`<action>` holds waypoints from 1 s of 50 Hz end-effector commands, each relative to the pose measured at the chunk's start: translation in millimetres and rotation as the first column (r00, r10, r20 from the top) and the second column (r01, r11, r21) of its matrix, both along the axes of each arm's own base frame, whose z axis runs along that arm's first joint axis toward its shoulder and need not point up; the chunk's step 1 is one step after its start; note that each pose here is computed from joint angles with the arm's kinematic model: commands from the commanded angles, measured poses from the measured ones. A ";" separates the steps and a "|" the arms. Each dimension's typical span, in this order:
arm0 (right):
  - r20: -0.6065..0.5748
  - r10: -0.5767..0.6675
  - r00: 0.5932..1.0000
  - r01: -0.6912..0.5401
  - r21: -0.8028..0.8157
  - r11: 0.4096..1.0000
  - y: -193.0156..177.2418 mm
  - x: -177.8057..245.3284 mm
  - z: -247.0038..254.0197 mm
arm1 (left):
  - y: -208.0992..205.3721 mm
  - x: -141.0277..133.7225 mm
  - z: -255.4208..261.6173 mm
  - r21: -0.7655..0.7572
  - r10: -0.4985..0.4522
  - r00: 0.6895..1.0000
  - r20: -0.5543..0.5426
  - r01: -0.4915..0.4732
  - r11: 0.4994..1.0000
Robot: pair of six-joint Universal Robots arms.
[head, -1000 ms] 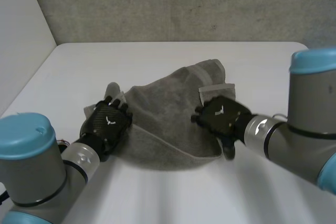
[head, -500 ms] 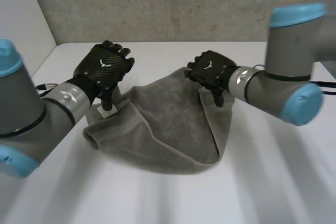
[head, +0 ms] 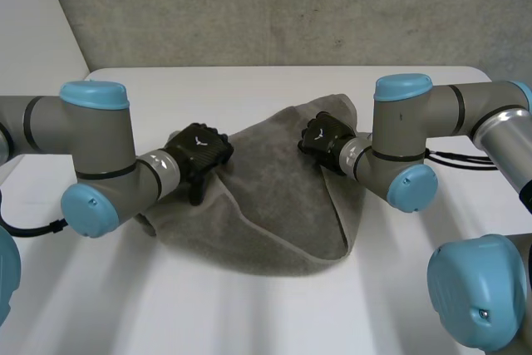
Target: Fold the towel.
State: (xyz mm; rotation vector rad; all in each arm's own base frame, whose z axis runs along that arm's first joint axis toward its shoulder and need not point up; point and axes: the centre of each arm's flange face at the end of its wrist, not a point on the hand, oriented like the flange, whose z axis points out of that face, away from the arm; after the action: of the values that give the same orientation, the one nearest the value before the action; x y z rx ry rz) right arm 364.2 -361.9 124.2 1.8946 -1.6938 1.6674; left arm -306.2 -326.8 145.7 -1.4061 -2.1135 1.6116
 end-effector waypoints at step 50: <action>0.168 -0.171 0.971 0.147 0.145 0.978 -39.2 -42.9 8.7 | 45.4 21.0 23.5 0.073 0.008 1.000 0.028 -0.010 0.997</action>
State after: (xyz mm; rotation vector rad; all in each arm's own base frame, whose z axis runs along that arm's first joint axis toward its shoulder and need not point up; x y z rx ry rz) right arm 320.7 -402.4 129.0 1.6884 -1.9390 1.7210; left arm -287.4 -286.9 167.1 -1.4074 -2.1723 1.5136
